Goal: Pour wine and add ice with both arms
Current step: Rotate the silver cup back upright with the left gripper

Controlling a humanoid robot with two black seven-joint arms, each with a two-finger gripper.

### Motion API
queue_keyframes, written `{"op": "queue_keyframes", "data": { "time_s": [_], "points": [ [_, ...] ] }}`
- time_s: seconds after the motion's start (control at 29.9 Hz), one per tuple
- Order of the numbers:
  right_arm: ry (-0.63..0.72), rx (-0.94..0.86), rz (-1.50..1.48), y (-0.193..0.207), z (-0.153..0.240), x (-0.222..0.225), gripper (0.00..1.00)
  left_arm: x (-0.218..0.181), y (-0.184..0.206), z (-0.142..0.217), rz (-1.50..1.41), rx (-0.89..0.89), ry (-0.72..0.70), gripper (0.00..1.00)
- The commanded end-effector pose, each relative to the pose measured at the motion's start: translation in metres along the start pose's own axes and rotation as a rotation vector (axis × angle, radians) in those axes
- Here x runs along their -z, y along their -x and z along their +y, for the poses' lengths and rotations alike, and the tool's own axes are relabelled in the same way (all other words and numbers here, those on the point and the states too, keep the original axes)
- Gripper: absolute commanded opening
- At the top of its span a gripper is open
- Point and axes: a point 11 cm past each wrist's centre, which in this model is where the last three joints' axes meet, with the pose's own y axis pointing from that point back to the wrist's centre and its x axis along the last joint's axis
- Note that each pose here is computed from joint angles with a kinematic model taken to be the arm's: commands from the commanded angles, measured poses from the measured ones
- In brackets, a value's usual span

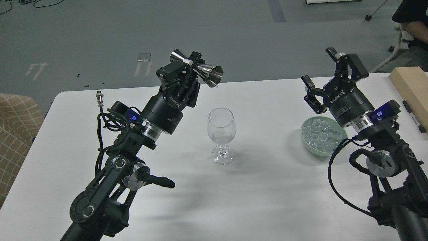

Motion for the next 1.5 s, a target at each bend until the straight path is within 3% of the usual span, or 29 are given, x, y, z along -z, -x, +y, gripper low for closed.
{"op": "queue_keyframes", "data": {
  "time_s": [0.0, 1.17, 1.34, 1.47],
  "points": [
    [0.002, -0.001, -0.002, 0.000, 0.000, -0.001, 1.00, 0.001, 0.002, 0.000, -0.041, 0.019, -0.009, 0.09],
    [0.005, -0.007, -0.005, -0.002, 0.001, -0.002, 1.00, 0.010, -0.004, 0.005, -0.213, 0.073, -0.086, 0.09],
    [0.008, -0.012, -0.007, -0.004, 0.002, -0.004, 1.00, 0.009, -0.005, 0.005, -0.200, 0.062, -0.089, 0.16],
    [0.012, -0.017, -0.010, -0.005, 0.002, -0.006, 1.00, 0.007, -0.007, 0.004, -0.144, 0.043, -0.102, 0.16]
  ]
}}
